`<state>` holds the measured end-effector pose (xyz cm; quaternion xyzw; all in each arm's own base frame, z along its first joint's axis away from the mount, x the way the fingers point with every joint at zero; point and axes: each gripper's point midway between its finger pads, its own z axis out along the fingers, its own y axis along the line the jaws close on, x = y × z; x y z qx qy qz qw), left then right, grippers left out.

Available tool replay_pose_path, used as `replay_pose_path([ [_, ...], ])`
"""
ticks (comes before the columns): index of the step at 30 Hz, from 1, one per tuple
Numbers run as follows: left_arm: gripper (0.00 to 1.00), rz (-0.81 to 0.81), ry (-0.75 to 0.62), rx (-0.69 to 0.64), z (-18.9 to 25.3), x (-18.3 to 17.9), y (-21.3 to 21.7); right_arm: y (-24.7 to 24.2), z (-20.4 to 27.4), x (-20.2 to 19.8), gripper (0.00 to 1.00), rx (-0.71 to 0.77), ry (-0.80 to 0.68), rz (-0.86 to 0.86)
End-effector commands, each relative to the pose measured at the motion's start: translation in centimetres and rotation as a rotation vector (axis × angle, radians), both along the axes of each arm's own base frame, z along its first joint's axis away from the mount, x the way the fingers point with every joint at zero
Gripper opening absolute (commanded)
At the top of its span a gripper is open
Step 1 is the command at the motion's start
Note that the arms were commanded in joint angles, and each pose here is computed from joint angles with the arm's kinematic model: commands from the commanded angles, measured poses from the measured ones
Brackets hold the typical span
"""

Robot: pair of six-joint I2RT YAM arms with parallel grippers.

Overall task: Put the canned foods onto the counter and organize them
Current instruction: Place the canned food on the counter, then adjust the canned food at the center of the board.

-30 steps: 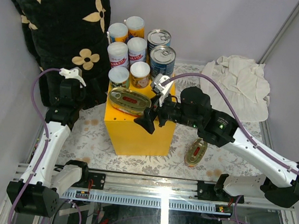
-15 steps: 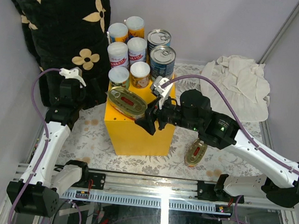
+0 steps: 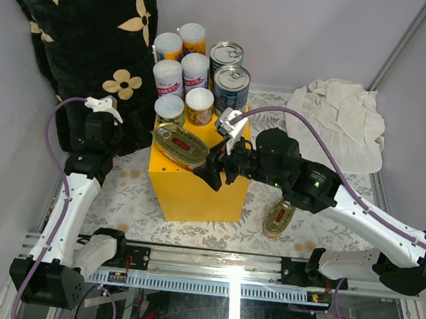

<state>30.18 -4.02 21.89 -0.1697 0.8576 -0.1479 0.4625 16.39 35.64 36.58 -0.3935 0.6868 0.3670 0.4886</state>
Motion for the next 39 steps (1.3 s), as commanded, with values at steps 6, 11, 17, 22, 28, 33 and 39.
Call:
replay_pose_path([
  [6,1.00,-0.010,-0.038,0.006,0.7,0.2,0.1,-1.1,3.3,-0.1,0.85,0.060,-0.045,-0.032],
  [11,1.00,-0.011,-0.039,0.009,0.8,0.2,0.1,-2.5,4.9,-1.1,1.00,0.074,-0.072,-0.001],
  [17,1.00,-0.008,-0.042,0.012,0.8,0.2,0.2,-8.2,8.2,-2.3,0.99,0.167,-0.152,-0.084],
  [22,1.00,-0.011,-0.043,0.010,0.9,0.2,0.1,-16.2,8.4,-1.1,1.00,0.331,-0.127,-0.395],
  [28,1.00,-0.011,-0.043,0.007,0.9,0.3,0.1,-23.3,0.2,1.8,1.00,0.256,0.065,-0.868],
  [33,1.00,-0.008,-0.043,0.009,0.9,0.2,0.2,-24.7,-5.2,2.2,0.99,0.214,0.185,-1.049],
  [39,1.00,-0.013,-0.043,0.005,0.8,0.1,0.0,-24.7,-9.5,1.9,1.00,0.145,0.278,-1.123],
])
